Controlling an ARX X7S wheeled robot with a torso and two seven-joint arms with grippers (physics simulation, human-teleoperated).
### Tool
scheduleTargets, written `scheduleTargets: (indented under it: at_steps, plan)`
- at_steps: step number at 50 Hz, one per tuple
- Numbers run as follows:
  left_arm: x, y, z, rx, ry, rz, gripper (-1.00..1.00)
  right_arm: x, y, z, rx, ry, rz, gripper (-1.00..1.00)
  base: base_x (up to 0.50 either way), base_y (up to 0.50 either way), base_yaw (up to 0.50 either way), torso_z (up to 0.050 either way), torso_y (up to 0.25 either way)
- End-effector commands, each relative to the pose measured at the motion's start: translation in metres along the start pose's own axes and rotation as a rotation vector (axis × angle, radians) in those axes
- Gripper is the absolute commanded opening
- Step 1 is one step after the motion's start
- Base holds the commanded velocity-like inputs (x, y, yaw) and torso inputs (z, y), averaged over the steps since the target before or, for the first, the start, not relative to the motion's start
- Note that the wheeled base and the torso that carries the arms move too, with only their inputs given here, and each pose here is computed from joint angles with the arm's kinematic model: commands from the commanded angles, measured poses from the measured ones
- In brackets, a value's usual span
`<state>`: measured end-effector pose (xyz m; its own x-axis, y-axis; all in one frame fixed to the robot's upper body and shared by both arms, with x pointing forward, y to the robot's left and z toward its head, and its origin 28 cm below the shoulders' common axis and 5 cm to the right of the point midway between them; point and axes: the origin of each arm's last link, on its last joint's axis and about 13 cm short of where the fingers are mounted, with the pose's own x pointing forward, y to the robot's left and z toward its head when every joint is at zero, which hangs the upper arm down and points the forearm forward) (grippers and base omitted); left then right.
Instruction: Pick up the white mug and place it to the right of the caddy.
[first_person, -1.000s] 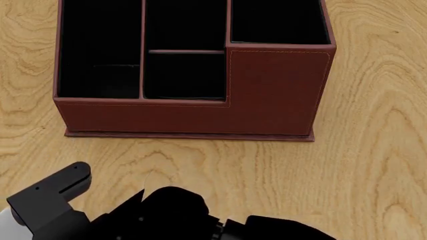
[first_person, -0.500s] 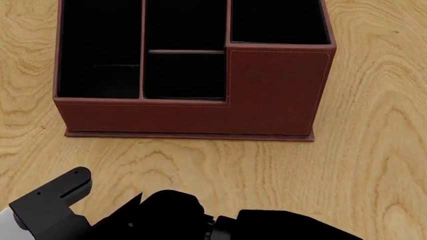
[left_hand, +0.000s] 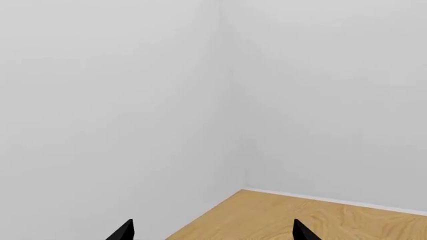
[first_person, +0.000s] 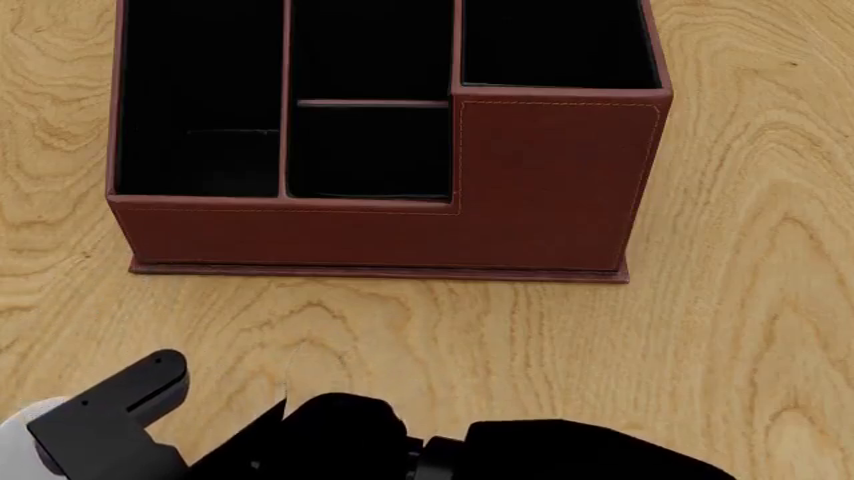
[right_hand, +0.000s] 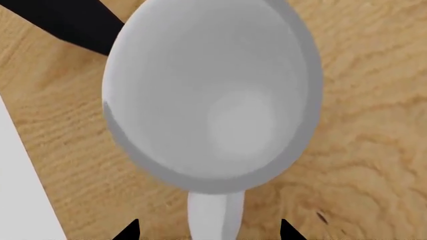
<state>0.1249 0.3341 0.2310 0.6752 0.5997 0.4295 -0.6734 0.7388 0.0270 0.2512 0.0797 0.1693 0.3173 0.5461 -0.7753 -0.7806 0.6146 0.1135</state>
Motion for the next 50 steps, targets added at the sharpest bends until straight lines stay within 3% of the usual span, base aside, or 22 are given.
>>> scheduleTargets:
  at_steps: [1,13,14,36,50]
  plan:
    - [0.000,0.000,-0.001,0.000,0.002,0.001,1.00,0.001,0.001,-0.003,-0.005,0.007,0.002,1.00,0.00,0.00,0.00,0.000,0.000]
    - [0.000,-0.001,-0.005,0.004,0.011,-0.002,1.00,-0.002,0.002,0.001,-0.024,-0.010,-0.014,1.00,0.00,0.00,0.00,0.000,0.000]
    - [0.000,-0.001,-0.005,0.004,0.011,-0.002,1.00,-0.003,0.002,0.001,-0.029,-0.010,-0.013,-1.00,0.00,0.00,0.00,0.000,0.000]
    - [0.000,-0.003,-0.006,0.005,0.018,-0.009,1.00,-0.004,0.001,0.003,-0.112,-0.057,-0.099,-1.00,0.00,0.00,0.00,0.000,0.000]
    - [-0.003,0.000,-0.002,-0.001,0.011,-0.007,1.00,-0.027,0.014,0.008,-0.188,-0.141,-0.126,-1.00,0.00,0.00,0.00,0.000,0.000]
